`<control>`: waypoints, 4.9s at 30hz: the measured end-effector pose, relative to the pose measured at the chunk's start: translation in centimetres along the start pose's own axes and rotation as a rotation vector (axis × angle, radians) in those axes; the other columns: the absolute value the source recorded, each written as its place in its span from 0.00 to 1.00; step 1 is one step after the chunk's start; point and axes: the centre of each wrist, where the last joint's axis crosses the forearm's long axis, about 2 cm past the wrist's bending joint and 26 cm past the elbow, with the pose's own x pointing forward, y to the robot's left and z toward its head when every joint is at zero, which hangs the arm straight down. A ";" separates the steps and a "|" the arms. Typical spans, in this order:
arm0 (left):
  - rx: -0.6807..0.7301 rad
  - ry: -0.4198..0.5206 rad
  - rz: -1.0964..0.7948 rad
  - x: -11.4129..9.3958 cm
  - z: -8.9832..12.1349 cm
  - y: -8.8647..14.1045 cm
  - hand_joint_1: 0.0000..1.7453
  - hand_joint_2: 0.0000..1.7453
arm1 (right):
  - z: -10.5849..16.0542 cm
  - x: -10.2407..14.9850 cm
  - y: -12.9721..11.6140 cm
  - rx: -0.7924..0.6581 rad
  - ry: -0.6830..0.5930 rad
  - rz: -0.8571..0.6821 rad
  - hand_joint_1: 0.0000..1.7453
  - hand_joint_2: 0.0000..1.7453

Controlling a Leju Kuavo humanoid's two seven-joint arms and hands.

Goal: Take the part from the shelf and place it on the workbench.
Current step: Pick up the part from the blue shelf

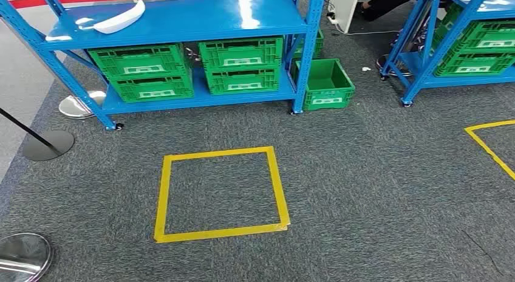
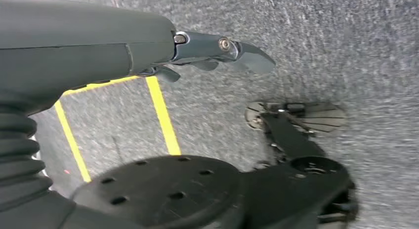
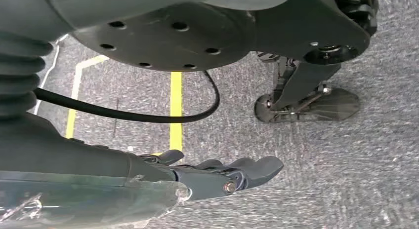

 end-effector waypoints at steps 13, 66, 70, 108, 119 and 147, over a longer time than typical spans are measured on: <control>0.065 -0.147 0.130 0.8 -0.2 -1.5 0.00 0.00 | 0.0 0.8 1.4 -0.111 0.119 -0.120 0.00 0.00; 0.730 -0.880 -0.737 9.5 1.0 4.7 0.00 0.00 | -0.1 0.4 -0.4 -0.202 0.007 -0.187 0.00 0.00; 0.787 -0.888 -0.733 9.7 1.5 5.5 0.00 0.00 | -0.1 0.4 -0.4 -0.200 0.006 -0.183 0.00 0.00; 1.352 -1.305 -1.265 38.8 18.5 13.8 0.00 0.00 | -0.4 1.8 -1.0 -0.110 0.014 0.022 0.00 0.00; 1.268 -1.287 -1.312 41.9 19.8 13.6 0.00 0.00 | -0.4 2.0 -1.2 -0.104 0.015 0.040 0.00 0.00; 1.123 -1.260 -1.393 46.6 20.7 8.3 0.00 0.00 | -0.4 2.2 -1.8 -0.106 0.008 0.120 0.00 0.00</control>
